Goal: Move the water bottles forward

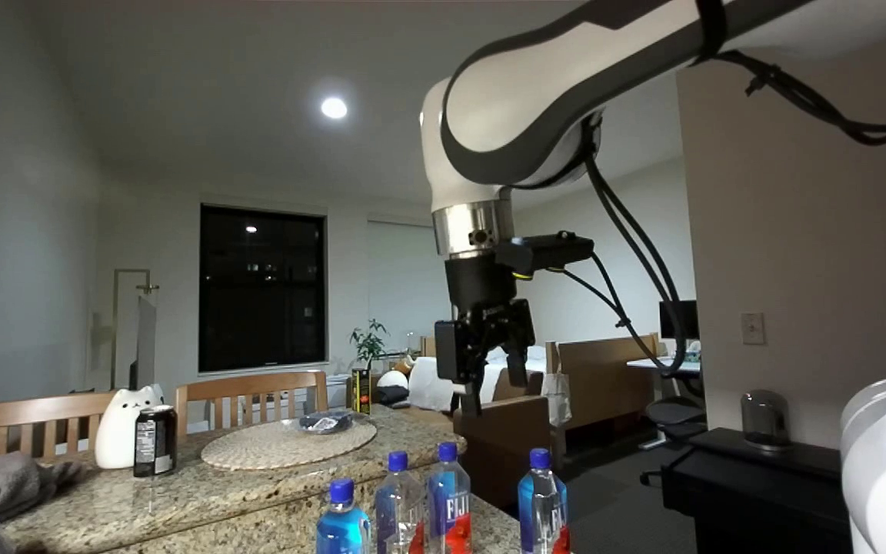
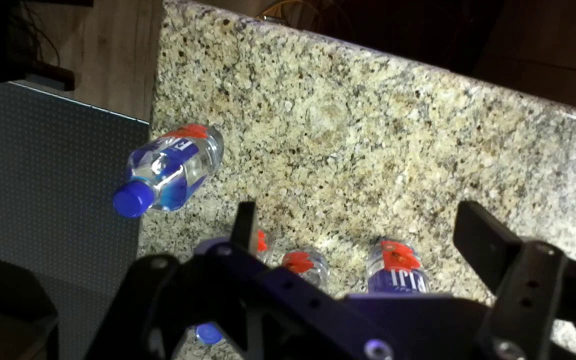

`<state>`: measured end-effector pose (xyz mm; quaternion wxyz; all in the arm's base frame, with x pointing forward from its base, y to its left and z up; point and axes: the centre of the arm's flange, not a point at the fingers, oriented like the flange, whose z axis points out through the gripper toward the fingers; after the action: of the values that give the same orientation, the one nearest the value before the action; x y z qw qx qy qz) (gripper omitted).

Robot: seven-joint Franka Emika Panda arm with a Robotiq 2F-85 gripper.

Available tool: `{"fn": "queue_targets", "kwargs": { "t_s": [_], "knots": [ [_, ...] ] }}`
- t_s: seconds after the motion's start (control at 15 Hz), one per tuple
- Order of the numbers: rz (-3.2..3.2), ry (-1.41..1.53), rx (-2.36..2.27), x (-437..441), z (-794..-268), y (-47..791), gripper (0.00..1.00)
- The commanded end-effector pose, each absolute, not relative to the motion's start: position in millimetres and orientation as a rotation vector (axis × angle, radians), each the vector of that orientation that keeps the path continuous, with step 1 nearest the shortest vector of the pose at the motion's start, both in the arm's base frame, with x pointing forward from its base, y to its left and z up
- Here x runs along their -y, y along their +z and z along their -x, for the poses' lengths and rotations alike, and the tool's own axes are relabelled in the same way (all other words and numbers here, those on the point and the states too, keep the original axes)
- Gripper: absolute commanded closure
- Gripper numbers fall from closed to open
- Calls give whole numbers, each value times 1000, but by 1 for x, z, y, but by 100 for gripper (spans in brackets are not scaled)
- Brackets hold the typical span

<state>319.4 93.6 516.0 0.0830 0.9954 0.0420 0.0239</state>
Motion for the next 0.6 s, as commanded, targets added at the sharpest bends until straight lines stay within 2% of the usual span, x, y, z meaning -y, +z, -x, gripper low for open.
{"fn": "queue_targets", "kwargs": {
  "t_s": [0.0,0.27,0.53],
  "knots": [
    [-3032,176,-94,-45,-358,546,0],
    [-3087,319,-40,17,-411,568,0],
    [-3083,264,-98,56,-451,561,0]
  ]
}}
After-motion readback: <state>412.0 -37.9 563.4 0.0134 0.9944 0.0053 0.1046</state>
